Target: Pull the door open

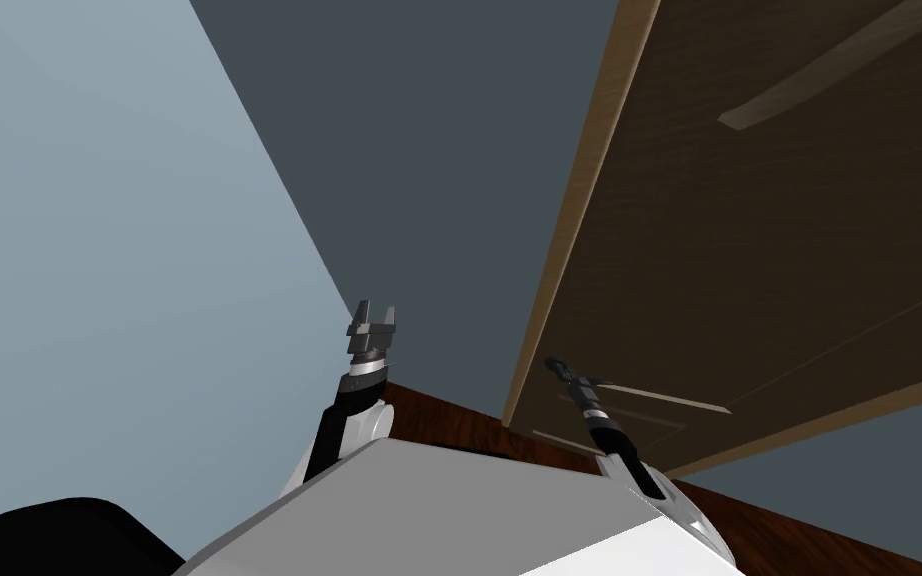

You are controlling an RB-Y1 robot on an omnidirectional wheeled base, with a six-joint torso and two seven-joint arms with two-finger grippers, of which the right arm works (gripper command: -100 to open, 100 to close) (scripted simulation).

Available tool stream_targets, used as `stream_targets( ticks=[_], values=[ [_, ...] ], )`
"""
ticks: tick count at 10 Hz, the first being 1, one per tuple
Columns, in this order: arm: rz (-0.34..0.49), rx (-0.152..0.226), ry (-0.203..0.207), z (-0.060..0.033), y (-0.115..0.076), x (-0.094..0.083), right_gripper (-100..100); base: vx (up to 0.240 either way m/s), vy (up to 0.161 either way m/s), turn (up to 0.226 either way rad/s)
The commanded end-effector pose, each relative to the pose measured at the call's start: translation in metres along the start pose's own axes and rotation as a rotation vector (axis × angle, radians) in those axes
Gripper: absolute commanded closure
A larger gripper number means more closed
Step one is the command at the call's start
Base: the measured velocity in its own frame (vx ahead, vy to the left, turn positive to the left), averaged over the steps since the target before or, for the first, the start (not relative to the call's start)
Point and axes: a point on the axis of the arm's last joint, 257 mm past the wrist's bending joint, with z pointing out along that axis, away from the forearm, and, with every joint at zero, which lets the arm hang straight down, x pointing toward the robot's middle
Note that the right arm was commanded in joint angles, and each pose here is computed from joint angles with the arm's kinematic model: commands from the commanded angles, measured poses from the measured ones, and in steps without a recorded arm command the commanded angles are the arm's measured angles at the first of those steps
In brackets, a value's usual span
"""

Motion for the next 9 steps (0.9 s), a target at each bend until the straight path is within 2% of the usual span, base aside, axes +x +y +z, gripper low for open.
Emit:
stream_targets(
  ticks=[1,3,6,9],
  values=[
    [-0.002,-0.004,0.018,-0.0044,0.001,0.000,100,-0.104,-0.012,0.101],
    [-0.004,-0.008,0.038,-0.0091,0.001,0.001,100,-0.164,-0.057,0.086],
    [-0.006,-0.015,0.086,-0.0208,0.002,0.003,100,-0.223,-0.056,0.119],
    [-0.004,-0.018,0.139,-0.0340,0.003,0.007,100,-0.236,-0.102,0.116]
  ],
)
